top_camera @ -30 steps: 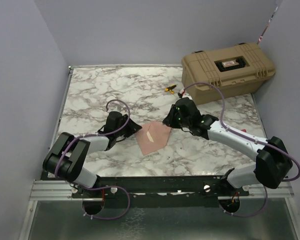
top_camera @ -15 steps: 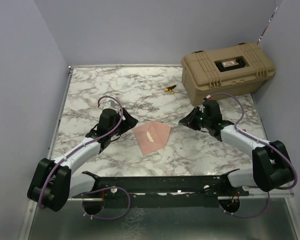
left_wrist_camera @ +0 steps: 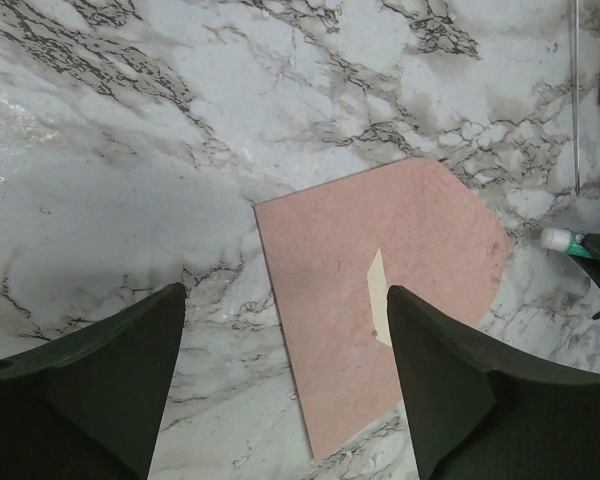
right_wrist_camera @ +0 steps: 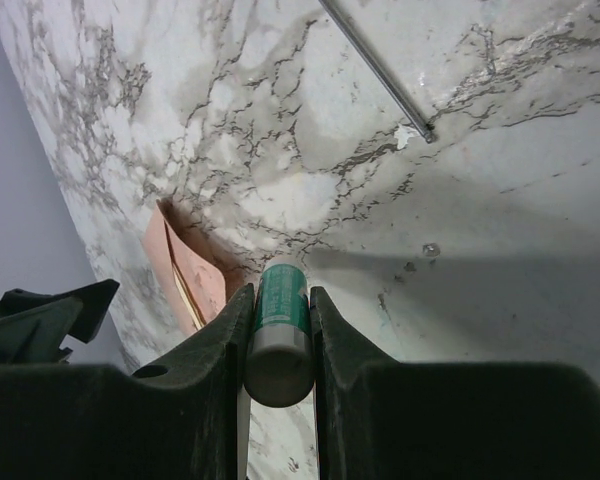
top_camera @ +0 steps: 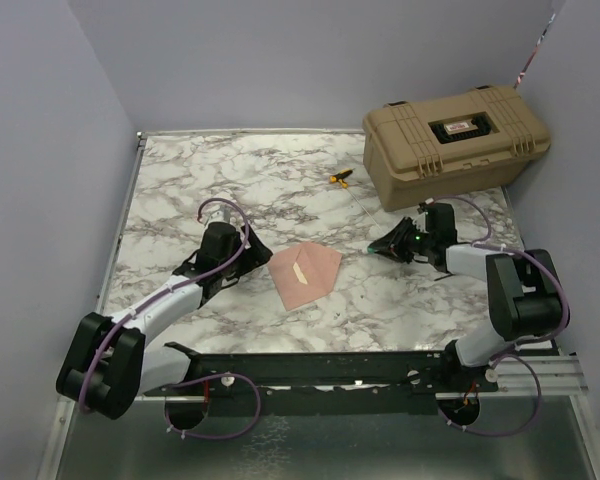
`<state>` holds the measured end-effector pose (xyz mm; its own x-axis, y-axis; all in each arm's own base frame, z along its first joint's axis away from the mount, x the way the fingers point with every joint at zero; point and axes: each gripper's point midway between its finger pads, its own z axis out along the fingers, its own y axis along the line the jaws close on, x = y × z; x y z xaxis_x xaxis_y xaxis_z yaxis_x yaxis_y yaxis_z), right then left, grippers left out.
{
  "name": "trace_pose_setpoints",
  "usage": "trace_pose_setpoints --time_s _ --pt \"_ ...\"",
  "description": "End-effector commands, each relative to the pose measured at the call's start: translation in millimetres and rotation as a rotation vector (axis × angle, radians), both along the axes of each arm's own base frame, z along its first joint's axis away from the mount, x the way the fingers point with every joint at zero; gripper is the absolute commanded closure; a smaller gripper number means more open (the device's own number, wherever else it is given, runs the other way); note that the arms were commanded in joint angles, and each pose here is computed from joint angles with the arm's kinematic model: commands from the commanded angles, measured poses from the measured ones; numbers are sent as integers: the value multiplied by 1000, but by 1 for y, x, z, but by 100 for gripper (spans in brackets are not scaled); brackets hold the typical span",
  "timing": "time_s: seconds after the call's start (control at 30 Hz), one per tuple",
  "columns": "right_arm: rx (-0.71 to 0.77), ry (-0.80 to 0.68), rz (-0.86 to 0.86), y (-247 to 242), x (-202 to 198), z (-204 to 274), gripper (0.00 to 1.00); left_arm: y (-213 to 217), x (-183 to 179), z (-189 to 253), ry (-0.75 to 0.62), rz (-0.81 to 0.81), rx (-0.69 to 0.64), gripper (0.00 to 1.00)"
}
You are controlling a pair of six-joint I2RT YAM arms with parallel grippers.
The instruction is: Place the letter into the envelope and seal it
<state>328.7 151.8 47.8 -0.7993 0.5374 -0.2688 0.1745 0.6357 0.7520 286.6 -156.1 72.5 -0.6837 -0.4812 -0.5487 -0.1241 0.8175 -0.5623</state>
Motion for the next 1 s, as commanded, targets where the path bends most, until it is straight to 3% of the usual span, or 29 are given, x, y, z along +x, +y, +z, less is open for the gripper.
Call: trace_pose_setpoints --time_s 0.0,0.2,0.33,0.57,0.7,0.83,0.97 --pt "75 -36 37 4 10 6 81 -2 -2 -4 14 -33 16 17" --pt "66 5 -2 -7 13 -4 63 -4 -4 -7 27 -46 13 17" --pt "-21 84 -65 -23 13 -16 49 -5 -4 -9 38 -48 7 17" --pt "-135 92 -148 -44 12 0 44 -9 -2 -6 41 -56 -9 22" --pt "-212 58 -215 -61 7 19 37 -11 -1 4 10 -60 -22 34" --pt "-248 -24 -170 -63 5 38 38 -16 3 18 -50 -79 -55 48" --pt "-159 -89 -34 -35 -1 50 71 -26 2 15 -46 -119 -97 66"
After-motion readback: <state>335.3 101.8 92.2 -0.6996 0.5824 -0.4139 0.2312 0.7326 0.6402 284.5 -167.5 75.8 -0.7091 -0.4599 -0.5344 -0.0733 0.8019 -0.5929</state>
